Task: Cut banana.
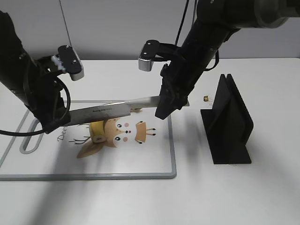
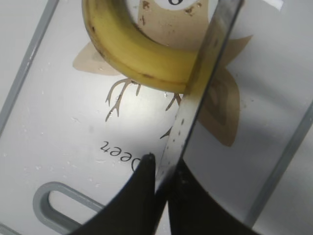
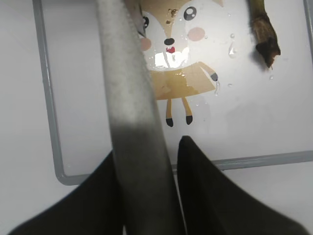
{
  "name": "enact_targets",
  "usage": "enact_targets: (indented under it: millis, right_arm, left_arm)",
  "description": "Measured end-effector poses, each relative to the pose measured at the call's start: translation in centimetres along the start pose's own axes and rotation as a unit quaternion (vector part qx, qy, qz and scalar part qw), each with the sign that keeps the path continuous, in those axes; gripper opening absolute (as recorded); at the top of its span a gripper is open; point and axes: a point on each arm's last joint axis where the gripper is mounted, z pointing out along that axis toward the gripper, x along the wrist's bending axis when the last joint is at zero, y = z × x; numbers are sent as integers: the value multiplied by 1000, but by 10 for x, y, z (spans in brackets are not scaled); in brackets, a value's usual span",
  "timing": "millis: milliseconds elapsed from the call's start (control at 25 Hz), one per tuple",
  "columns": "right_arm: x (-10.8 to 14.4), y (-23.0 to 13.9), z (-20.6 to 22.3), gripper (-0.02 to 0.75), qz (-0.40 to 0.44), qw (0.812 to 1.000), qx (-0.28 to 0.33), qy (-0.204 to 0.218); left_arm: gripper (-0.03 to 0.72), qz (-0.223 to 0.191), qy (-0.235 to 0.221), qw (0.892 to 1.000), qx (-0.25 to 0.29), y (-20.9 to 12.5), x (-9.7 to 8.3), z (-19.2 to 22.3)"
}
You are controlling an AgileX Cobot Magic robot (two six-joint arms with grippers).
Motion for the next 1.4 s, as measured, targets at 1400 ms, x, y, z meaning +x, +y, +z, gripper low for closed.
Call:
enact_targets:
  millis: [1400]
  right_arm:
    - [-22, -25, 66, 261, 16, 999, 36, 8]
  left_arm:
    - [42, -29, -43, 998, 32, -9, 5, 54]
